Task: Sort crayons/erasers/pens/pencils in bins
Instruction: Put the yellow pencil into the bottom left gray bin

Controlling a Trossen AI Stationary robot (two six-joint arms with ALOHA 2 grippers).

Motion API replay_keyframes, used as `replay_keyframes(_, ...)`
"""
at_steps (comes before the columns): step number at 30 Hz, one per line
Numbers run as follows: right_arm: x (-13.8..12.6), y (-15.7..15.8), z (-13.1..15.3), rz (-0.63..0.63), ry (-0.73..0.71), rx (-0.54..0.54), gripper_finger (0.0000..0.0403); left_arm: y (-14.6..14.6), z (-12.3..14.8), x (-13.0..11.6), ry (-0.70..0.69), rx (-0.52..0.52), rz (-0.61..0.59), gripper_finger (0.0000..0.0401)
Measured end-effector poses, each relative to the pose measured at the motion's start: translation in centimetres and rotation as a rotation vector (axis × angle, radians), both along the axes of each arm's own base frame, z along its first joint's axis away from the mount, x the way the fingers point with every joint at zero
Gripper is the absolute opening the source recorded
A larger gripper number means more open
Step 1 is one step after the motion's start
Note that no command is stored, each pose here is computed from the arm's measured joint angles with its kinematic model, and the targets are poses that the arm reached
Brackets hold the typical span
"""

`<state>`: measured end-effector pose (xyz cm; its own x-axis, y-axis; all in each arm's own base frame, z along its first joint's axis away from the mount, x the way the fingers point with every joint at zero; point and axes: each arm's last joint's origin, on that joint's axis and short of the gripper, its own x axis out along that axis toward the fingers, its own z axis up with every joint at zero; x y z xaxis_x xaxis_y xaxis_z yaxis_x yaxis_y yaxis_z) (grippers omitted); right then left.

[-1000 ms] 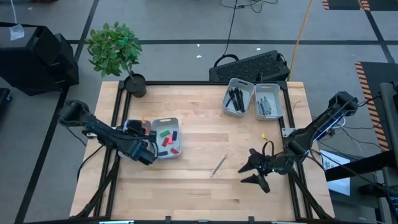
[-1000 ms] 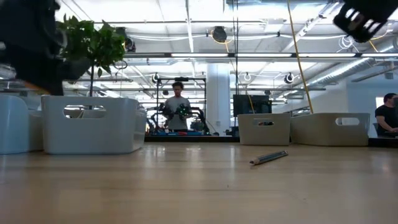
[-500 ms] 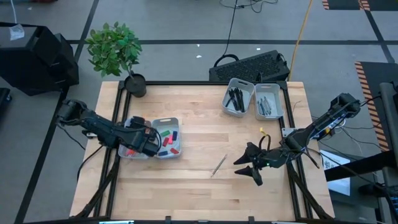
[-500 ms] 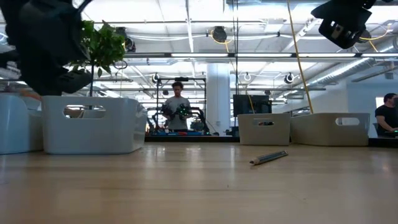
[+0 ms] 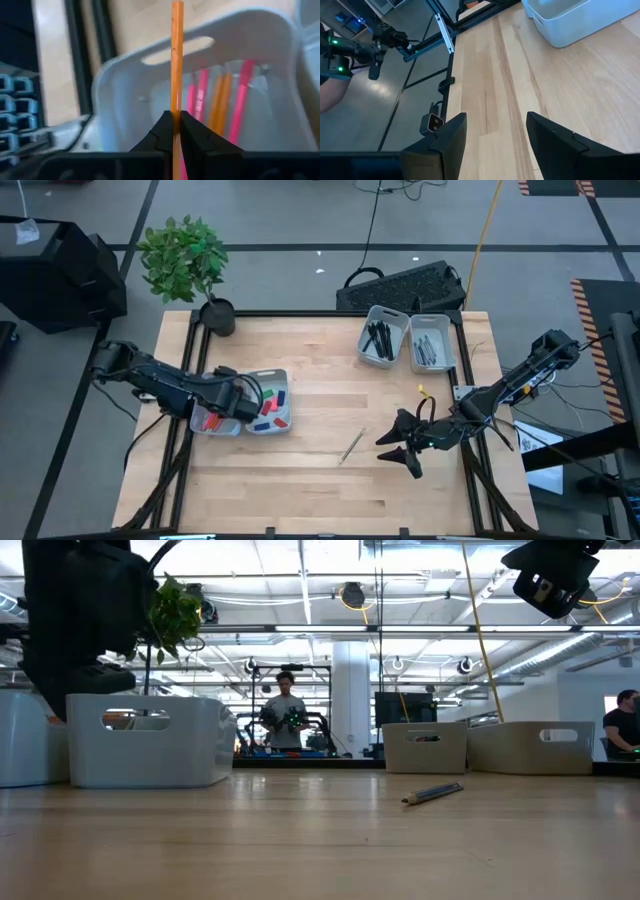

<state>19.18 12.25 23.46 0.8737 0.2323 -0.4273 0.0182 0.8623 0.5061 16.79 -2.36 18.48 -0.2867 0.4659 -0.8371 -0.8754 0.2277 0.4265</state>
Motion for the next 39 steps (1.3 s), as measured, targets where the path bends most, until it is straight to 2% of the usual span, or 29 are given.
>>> replay_keyframes(11, -0.5, 0.7, 0.0, 0.026, 0.009, 0.031, 0.0201, -0.7, -0.6, 1.1, -0.117, -0.146, 0.04, 0.0003)
replay_keyframes(22, -1.0, 1.4, 0.0, 0.056, 0.015, 0.047, 0.0201, -0.8, -0.7, 1.2, -0.126, -0.187, 0.06, 0.0004)
replay_keyframes(27, -1.1, 1.6, 0.0, 0.064, 0.015, 0.047, 0.0201, -0.9, -0.4, 1.2, -0.117, -0.194, 0.058, 0.0039)
replay_keyframes(31, -1.1, 1.6, 0.0, 0.066, 0.014, 0.044, 0.0201, -1.2, 0.4, 2.0, -0.208, -0.067, 0.023, 0.0077)
replay_keyframes(34, -1.1, 1.6, 0.0, 0.065, 0.014, 0.045, 0.0201, -1.2, 0.4, 1.8, -0.232, -0.022, 0.06, 0.0099)
replay_keyframes(39, -1.1, 1.6, 0.0, 0.07, 0.015, 0.046, 0.0201, -0.5, -0.8, 0.7, -0.182, -0.001, 0.143, 0.0131)
